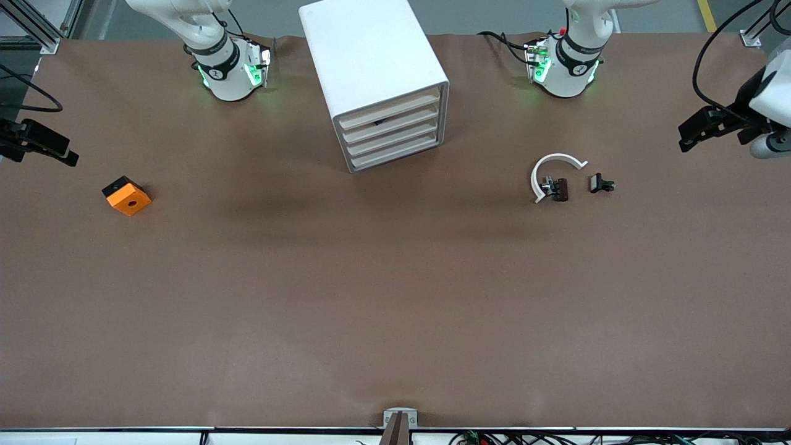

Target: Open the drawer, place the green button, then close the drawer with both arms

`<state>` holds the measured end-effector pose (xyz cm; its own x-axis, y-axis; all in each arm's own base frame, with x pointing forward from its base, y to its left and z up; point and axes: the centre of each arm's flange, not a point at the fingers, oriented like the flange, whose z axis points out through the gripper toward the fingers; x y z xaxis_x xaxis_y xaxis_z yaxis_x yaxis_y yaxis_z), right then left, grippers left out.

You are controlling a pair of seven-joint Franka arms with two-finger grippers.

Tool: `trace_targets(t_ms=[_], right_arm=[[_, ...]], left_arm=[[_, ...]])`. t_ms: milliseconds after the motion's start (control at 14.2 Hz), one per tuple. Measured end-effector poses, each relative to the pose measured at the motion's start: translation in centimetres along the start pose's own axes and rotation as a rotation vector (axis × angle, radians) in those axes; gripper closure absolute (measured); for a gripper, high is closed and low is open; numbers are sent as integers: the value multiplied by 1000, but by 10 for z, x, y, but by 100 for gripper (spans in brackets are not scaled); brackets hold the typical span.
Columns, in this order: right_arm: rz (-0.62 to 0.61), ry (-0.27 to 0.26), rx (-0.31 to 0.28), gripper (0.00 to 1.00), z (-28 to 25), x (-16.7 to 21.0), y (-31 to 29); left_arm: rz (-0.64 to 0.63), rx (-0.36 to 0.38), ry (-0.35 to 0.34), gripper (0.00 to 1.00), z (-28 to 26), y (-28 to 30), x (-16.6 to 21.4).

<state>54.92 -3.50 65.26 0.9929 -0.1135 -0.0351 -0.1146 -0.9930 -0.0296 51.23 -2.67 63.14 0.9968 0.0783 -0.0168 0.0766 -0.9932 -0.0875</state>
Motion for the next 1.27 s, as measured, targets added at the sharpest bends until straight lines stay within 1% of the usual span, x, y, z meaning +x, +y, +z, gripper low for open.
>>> trace_targets(t_ms=[141,283,1271], right_arm=[[1,0,-8,0,0,0,1],[0,1,-24,0,0,0,1],[-4,1,-32,0,0,0,0]], left_arm=[[1,-45,-2,0,-1,5,-6],[-1,-65,2,0,-1,6,-6],[-6,-67,17,0,-7,3,-4]])
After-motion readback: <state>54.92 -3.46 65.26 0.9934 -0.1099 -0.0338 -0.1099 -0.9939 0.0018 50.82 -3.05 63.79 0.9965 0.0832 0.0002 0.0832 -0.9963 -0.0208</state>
